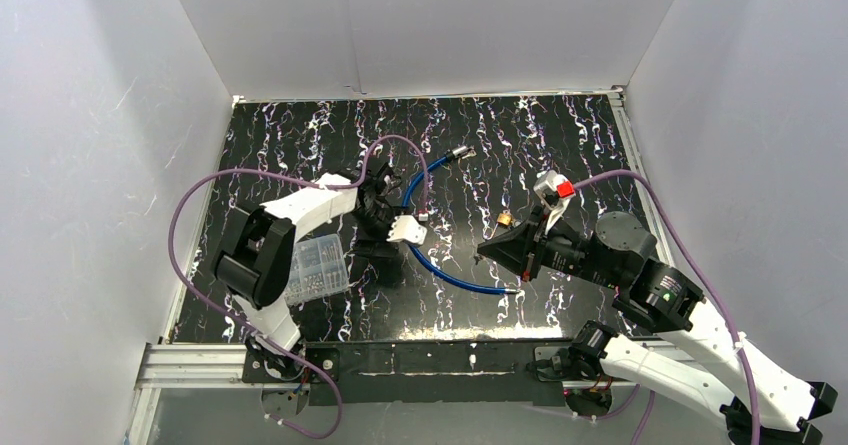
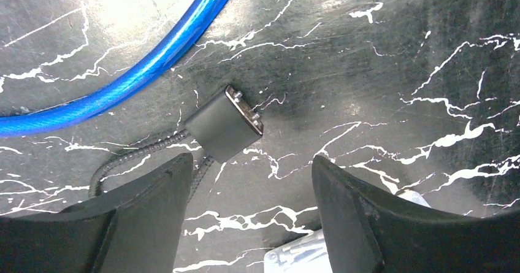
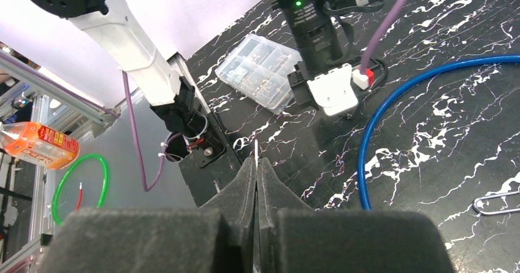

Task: Unlock with the key
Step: Pick up the lock from the center of the board.

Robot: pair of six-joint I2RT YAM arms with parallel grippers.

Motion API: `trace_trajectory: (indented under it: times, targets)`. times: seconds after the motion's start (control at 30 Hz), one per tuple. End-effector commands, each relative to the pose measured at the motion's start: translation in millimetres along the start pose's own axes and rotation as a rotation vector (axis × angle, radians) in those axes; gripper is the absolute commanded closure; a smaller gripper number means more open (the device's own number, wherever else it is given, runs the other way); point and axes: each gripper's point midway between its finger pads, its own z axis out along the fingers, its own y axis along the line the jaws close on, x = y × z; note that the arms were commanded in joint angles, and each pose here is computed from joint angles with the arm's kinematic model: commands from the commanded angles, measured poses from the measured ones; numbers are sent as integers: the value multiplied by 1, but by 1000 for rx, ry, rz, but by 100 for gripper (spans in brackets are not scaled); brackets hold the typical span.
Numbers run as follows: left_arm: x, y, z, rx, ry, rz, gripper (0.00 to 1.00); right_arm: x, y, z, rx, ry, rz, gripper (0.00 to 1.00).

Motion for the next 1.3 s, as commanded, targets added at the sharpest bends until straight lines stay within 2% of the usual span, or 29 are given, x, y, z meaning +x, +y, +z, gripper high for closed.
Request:
trace_trajectory:
  times: [0.0,0.17,0.5,0.67,1.1,1.27]
  targets:
    - [-10,2,-9,-46,-43,136,30,-13,2,1,-9,-50,-11,99]
    - [-20,21,-8,-100,-83,216,31,-14,0,1,-2,-51,-10,99]
    - [-13,-6,11,112,-63,384,33,-17,-4,0,11,-57,-4,99]
    - [-12,0,18,120,-51,432,35,-19,-6,-1,12,-62,4,99]
    - [-5,9,24,121,-15,542,57,-18,-9,-6,23,-67,19,99]
    - [1,8,20,137,10,581,51,-20,-8,-7,17,-68,15,99]
